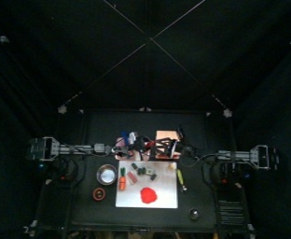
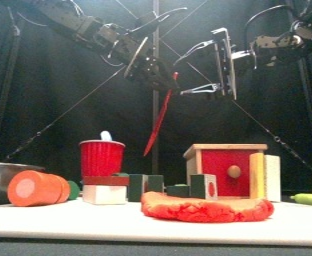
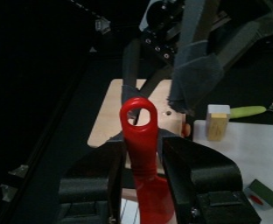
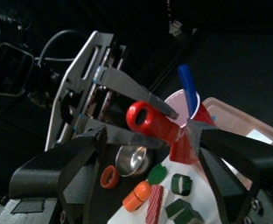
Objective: Reorient knife
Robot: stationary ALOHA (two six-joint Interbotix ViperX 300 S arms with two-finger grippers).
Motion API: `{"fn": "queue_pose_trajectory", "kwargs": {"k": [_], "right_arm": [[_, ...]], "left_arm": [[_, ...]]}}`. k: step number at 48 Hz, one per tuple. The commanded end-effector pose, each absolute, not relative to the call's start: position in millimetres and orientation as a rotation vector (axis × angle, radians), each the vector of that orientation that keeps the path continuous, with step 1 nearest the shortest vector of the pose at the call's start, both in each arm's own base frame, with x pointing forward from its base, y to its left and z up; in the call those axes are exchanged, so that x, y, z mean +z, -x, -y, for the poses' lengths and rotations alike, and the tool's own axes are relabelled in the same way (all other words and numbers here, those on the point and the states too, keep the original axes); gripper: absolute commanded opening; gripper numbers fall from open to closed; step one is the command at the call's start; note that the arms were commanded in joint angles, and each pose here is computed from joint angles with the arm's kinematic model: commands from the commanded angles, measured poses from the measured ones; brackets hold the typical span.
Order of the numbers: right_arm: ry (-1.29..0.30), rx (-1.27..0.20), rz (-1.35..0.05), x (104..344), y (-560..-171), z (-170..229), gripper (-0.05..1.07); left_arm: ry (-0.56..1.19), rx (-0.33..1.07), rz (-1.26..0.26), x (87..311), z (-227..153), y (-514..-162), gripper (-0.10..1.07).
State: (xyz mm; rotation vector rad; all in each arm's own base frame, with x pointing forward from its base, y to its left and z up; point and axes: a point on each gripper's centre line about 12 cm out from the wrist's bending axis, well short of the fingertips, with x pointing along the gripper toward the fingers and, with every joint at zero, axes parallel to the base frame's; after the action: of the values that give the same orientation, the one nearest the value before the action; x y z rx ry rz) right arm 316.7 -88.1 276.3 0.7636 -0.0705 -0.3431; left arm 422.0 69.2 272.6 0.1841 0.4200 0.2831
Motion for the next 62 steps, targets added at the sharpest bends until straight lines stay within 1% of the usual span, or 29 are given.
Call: {"fn": "queue_pose_trajectory", "kwargs": {"k": [1,7,19,31,43,48,53,62], "right_arm": [[-0.765,-0.331,0.157,306,-323,95,0.99],[-0.772,-0.345,0.155,304,-325,99,0.96],[-0.785,-0.361,0.116,294,-332,101,0.82],[-0.799,-0.370,0.102,291,-331,101,0.64],[-0.804,-0.378,0.077,285,-329,100,0.42],[-0.799,-0.375,0.074,285,-328,99,0.35],[-0.796,-0.372,0.072,284,-327,98,0.31],[-0.797,-0.372,0.062,280,-321,95,0.31]], "left_arm": [[-0.189,0.281,-0.384,286,-68,-427,0.67],[-0.190,0.284,-0.386,286,-69,-429,0.67],[-0.191,0.288,-0.391,283,-70,-432,0.67],[-0.191,0.288,-0.393,282,-70,-434,0.67],[-0.194,0.288,-0.389,284,-70,-433,0.67],[-0.202,0.285,-0.390,283,-70,-433,0.67],[-0.202,0.283,-0.387,285,-69,-433,0.67],[-0.216,0.275,-0.379,288,-65,-431,0.67]]}}
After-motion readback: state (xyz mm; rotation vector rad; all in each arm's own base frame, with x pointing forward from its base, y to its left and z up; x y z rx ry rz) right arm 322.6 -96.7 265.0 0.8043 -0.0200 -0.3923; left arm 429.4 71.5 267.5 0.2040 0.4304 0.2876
